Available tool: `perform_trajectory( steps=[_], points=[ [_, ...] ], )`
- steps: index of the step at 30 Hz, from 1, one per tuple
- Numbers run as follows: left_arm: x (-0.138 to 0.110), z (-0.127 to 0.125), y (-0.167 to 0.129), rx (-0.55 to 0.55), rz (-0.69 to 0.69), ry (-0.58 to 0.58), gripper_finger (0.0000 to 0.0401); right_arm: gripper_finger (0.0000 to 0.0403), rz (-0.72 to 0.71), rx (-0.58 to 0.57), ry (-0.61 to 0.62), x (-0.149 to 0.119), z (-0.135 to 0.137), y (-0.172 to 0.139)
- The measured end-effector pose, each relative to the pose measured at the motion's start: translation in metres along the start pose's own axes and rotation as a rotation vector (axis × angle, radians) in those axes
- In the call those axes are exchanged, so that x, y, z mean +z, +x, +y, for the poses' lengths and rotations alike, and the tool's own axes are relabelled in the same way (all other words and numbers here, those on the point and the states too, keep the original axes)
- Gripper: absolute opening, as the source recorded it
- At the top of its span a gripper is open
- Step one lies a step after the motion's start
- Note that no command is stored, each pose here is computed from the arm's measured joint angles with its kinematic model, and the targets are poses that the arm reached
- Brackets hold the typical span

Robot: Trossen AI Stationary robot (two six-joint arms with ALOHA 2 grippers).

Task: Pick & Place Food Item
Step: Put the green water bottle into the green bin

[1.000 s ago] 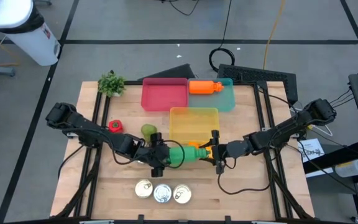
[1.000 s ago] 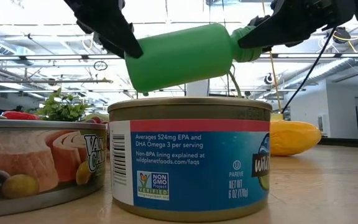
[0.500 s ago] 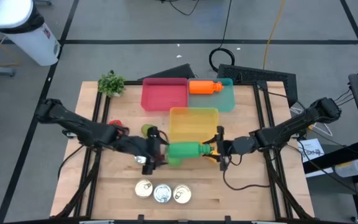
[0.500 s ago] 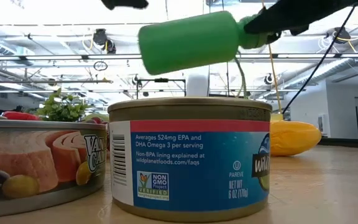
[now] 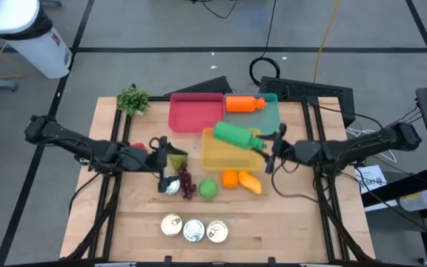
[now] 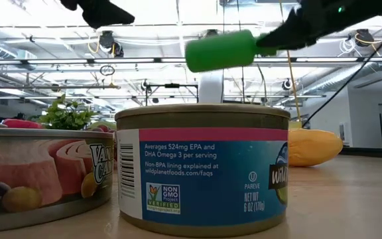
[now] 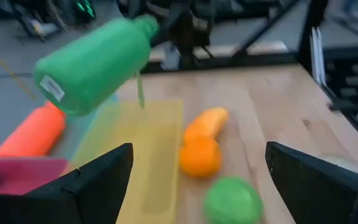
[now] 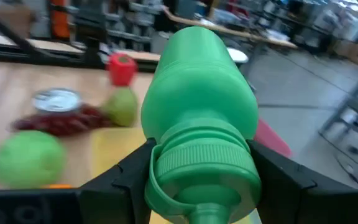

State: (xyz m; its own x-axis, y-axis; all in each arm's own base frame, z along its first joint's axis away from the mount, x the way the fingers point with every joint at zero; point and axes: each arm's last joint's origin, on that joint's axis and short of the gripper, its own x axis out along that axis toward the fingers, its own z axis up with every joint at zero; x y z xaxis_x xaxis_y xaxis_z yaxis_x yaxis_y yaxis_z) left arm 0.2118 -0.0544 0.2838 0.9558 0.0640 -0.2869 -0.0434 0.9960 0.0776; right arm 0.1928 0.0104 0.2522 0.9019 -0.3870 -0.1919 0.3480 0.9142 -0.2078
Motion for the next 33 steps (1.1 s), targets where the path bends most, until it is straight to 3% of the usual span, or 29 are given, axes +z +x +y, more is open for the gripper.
perform_trajectory(
  steps=[12, 15, 18, 23, 33],
  points=[
    [-0.026, 0.021, 0.001, 0.108, -0.016, -0.008, 0.0363, 0.0198, 0.024, -0.158, 0.021, -0.014, -0.1, 0.017],
    [-0.028, 0.025, 0.002, 0.12, -0.012, -0.012, 0.0369, 0.0198, -0.009, -0.14, 0.077, -0.02, -0.131, 0.018],
    [-0.028, 0.027, 0.002, 0.127, -0.013, -0.016, 0.0374, 0.0198, -0.015, -0.033, 0.123, -0.032, -0.152, 0.019],
    [-0.028, 0.027, 0.002, 0.128, -0.014, -0.024, 0.0374, 0.0198, 0.063, 0.059, 0.053, -0.052, -0.162, 0.029],
    [-0.028, 0.027, 0.003, 0.117, -0.011, -0.044, 0.0365, 0.0198, 0.248, 0.023, 0.111, -0.085, -0.165, 0.05]
  ],
)
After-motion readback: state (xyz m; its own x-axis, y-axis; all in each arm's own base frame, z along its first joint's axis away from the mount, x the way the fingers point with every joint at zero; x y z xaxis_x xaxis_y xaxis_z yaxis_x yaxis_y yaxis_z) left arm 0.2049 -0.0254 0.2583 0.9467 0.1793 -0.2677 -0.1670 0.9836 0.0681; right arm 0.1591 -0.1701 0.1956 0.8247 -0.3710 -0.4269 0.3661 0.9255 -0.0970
